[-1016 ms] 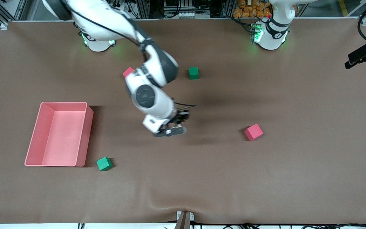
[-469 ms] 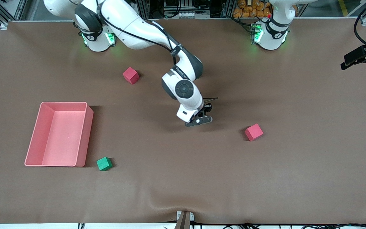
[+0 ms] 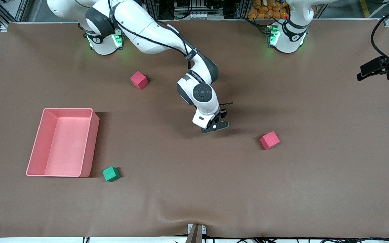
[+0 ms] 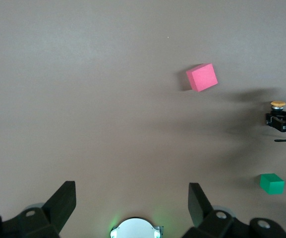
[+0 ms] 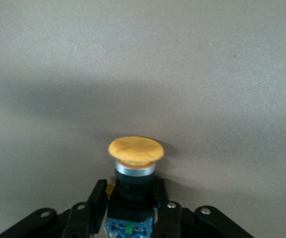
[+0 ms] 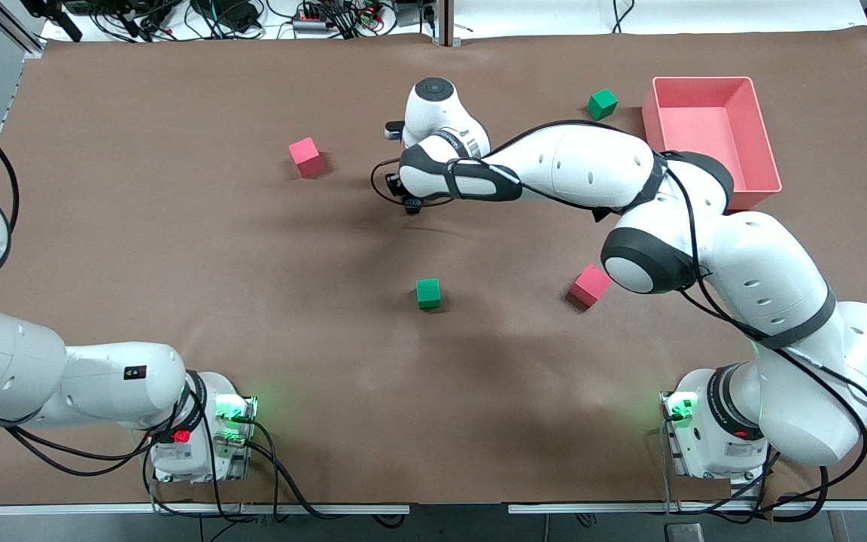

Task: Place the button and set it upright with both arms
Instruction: 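Lower the button onto the table and open the right gripper, then withdraw the right gripper while the left gripper reaches toward the button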

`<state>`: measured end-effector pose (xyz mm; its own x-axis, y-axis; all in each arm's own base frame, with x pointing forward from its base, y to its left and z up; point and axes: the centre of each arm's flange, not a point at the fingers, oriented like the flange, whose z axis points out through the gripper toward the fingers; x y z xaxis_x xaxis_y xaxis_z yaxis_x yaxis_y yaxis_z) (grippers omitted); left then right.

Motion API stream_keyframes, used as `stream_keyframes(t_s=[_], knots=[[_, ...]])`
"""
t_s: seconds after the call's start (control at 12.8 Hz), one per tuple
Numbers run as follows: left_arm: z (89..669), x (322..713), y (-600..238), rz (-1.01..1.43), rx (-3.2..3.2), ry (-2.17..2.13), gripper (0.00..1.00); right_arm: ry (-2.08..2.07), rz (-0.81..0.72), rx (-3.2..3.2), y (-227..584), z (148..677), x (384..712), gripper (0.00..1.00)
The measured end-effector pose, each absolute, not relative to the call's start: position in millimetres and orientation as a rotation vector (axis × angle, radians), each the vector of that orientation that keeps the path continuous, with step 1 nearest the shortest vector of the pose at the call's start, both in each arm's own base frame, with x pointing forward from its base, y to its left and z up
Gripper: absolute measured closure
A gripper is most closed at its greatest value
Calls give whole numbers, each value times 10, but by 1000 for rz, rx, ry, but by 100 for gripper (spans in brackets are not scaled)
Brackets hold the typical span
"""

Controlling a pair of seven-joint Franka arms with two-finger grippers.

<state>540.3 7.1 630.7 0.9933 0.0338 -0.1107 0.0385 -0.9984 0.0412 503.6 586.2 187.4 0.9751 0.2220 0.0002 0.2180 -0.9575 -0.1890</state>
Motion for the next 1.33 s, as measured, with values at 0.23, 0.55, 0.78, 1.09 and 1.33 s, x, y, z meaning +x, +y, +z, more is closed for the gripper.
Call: stream_keyframes(t_s=[0.23, 0.55, 0.78, 1.09, 1.33], knots=[[6175, 5519, -139, -169, 3072, 2, 0, -297, -33, -2924, 5788, 2082, 5251, 18], [5891, 5696, -517, -198, 3018, -83, 0, -166, 88, -3008, 5045, 2917, 5848, 0], [5536, 5861, -1062, -214, 3006, -211, 0, 22, 163, -3074, 4019, 3736, 6327, 0], [4823, 5993, -1851, -307, 2991, -358, 0, 315, 289, -3056, 2424, 4735, 6629, 0], [4386, 6020, -2264, -350, 2989, -399, 0, 473, 275, -3011, 1558, 5288, 6638, 0]])
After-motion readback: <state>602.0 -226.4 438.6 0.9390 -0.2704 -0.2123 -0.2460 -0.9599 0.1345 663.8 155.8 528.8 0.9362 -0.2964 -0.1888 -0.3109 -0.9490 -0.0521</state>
